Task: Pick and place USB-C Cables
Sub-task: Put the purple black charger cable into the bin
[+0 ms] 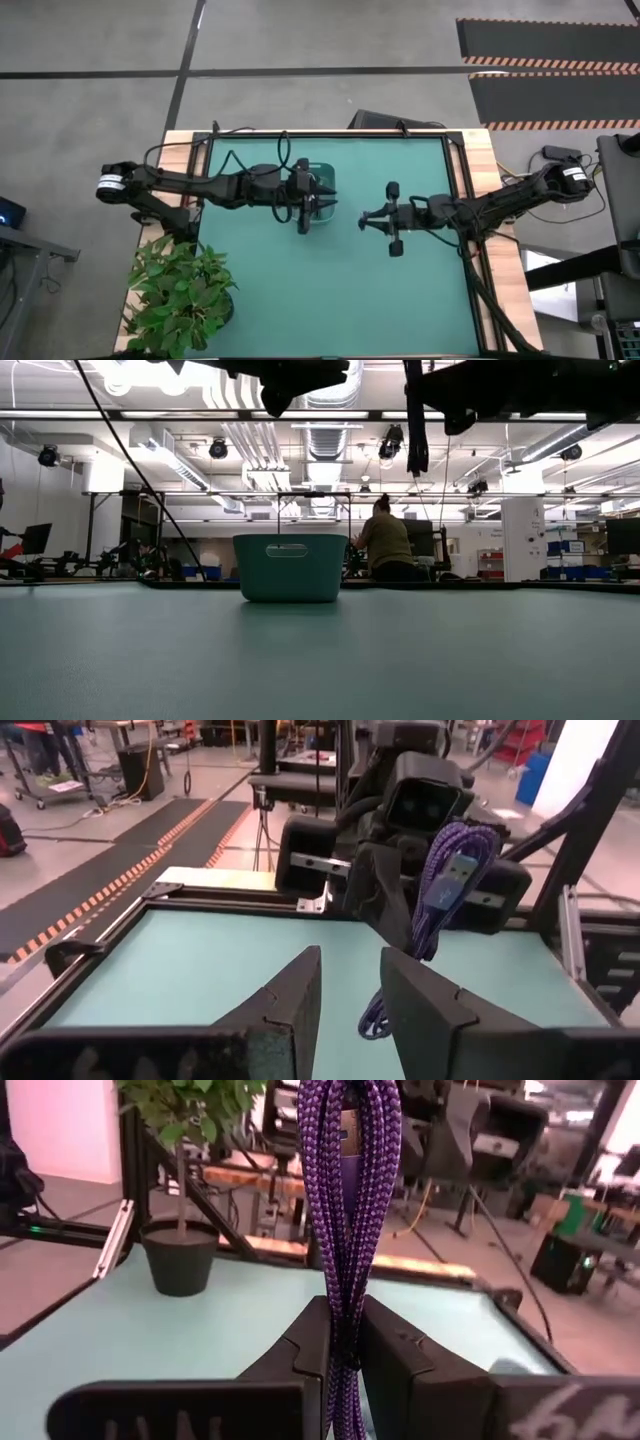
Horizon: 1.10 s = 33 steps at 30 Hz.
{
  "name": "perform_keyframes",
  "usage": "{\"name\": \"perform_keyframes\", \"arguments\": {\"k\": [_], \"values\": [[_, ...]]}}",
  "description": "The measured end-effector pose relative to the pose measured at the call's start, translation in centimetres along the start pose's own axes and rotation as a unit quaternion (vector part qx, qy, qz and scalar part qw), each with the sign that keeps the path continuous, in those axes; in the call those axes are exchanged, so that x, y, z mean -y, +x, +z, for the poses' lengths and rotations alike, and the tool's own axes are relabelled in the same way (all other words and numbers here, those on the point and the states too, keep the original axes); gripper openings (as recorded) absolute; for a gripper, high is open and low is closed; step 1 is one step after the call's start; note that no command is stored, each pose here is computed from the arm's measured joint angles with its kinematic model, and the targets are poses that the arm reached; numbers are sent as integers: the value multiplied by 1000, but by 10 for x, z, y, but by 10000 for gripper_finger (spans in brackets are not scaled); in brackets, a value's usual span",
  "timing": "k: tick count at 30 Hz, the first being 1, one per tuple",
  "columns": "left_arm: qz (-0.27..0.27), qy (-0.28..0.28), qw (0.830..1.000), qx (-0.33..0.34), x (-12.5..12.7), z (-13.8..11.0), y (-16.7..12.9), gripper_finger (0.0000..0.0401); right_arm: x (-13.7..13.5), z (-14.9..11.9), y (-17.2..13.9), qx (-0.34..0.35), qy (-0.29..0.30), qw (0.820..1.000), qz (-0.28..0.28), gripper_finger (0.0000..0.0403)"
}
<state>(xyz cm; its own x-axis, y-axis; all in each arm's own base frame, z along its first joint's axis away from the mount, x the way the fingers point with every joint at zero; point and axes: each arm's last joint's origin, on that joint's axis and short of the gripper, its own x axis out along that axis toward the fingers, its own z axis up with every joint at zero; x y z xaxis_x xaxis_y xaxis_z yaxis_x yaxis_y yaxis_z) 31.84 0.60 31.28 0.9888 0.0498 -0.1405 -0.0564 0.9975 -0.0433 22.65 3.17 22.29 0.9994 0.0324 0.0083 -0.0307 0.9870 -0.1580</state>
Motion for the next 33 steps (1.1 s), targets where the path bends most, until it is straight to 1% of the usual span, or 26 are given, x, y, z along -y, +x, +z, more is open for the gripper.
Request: {"name": "perform_keyframes", "arguments": {"k": [4, 7, 15, 20, 23, 27, 33], "values": [[-3, -13, 1000, 20, 1, 4, 0, 92, 1, 3, -1, 21, -19, 1000, -3, 29], [-6, -14, 1000, 28, 3, 5, 0, 92, 0, 2, -3, 32, -30, 999, 5, 29], [-20, -14, 998, 59, 11, 8, -1, 92, 0, -7, -18, 77, -34, 996, -1, 29], [-30, -17, 992, 118, 14, -2, -5, 92, 1, -8, -27, 98, -27, 995, -5, 29], [-36, -33, 987, 155, 14, -10, -9, 92, 2, -7, -31, 105, -26, 994, -7, 29], [-39, -45, 983, 174, 14, -18, -12, 92, 2, -5, -33, 112, -19, 994, -7, 29], [-27, -49, 981, 184, 13, -16, -13, 90, 3, -4, -34, 114, -17, 993, -7, 29]]}}
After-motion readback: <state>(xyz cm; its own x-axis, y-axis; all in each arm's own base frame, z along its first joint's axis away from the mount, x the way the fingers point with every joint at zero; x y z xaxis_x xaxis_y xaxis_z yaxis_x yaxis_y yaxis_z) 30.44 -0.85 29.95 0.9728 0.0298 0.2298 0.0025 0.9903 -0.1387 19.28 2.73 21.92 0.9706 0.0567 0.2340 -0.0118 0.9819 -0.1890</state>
